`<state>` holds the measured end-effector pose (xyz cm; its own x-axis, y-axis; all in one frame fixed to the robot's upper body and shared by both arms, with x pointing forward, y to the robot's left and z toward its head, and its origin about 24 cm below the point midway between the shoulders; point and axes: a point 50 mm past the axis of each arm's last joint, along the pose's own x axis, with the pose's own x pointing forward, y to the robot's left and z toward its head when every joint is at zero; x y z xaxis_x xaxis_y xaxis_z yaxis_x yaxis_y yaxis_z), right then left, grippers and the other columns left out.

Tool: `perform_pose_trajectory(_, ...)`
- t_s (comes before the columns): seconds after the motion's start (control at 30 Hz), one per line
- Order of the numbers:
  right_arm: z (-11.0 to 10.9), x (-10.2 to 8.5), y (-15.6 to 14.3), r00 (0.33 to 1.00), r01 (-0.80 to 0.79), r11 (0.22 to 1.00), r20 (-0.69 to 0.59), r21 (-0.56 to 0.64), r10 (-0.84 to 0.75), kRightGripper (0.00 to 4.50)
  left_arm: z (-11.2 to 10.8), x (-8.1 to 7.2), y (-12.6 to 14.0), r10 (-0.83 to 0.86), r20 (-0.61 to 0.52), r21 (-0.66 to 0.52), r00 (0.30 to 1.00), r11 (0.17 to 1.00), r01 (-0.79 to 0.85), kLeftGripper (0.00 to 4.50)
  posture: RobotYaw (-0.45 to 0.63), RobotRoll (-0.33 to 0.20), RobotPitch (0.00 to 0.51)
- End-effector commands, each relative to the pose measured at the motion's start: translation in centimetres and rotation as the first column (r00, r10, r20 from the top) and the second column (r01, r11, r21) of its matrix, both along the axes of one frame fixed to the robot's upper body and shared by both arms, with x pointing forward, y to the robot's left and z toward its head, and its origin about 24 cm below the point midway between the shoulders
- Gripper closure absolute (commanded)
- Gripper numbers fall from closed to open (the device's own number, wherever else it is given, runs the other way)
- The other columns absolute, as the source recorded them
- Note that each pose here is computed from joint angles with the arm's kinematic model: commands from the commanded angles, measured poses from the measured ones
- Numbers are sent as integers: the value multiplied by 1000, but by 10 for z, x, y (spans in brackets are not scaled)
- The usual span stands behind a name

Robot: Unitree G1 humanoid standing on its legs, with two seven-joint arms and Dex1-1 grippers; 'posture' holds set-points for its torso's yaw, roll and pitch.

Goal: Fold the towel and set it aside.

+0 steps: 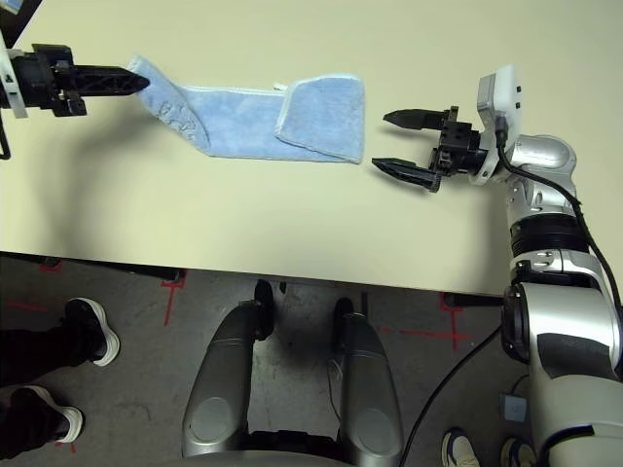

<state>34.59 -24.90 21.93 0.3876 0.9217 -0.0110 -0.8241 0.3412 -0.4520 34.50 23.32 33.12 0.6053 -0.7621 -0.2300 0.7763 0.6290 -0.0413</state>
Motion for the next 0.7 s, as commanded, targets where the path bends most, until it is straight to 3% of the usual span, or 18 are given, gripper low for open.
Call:
perform_pose_trajectory(0.03, -4, -3, -6, 1000, 16, 1000, -5, 1, -16, 0, 9, -1, -20, -91, 31, -7, 995, 996, 91, 4457, 77, 0, 372)
perform_pose_trajectory(0.43, -5, -5, -11, 999, 39, 999, 0, 7, -39, 0, 28, -2, -73, -295, 78, -45, 952, 953, 299, 4457, 64, 0, 365)
perform_pose_trajectory(0.7, -7, -6, -17, 998, 66, 998, -5, 10, -66, 0, 28, -3, -107, -400, 81, -44, 913, 914, 404, 4457, 75, 0, 367)
